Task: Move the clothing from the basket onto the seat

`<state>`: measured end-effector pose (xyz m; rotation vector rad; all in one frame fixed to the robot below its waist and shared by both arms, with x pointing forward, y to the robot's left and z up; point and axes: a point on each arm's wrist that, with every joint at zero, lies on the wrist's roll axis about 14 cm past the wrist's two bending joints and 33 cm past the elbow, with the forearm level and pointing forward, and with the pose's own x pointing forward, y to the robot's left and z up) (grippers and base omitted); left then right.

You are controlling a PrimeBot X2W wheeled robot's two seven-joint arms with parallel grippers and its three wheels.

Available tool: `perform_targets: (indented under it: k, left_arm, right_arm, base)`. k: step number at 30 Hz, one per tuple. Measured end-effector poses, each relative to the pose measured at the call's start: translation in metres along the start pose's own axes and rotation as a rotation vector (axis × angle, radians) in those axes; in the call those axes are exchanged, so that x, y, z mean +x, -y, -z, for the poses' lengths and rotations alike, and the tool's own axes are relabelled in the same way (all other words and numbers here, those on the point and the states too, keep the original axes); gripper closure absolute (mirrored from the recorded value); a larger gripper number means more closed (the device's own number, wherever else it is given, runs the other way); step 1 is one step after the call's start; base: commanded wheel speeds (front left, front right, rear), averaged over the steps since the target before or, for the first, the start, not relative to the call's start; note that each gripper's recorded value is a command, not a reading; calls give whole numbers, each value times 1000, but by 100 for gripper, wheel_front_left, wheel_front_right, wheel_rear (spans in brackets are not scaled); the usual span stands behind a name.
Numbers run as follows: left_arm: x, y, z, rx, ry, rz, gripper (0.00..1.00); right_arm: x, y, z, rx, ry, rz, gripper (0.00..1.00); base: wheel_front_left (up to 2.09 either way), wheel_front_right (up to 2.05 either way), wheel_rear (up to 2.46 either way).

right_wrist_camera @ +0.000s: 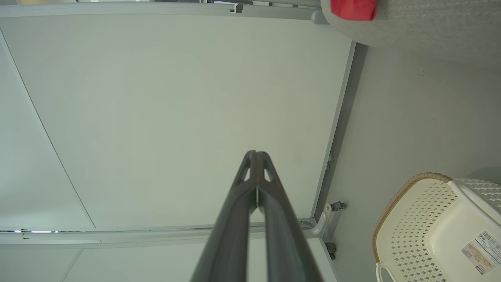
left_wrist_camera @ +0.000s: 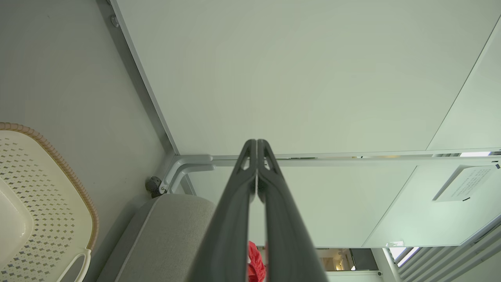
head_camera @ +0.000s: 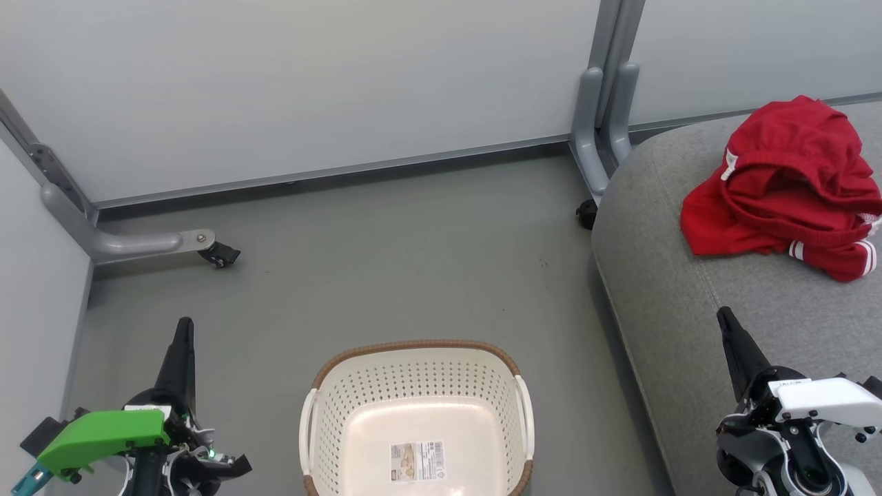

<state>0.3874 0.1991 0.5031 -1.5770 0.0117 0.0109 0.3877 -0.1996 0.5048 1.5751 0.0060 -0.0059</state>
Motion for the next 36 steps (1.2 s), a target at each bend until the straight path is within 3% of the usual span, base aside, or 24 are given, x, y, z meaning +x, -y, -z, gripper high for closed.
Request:
perform_targets:
  k: [36]
  left_arm:
    - [0,0,0,0,0,0,100]
  right_arm:
    - [0,0,0,1,0,0,100]
  base:
    - [0,0,0]
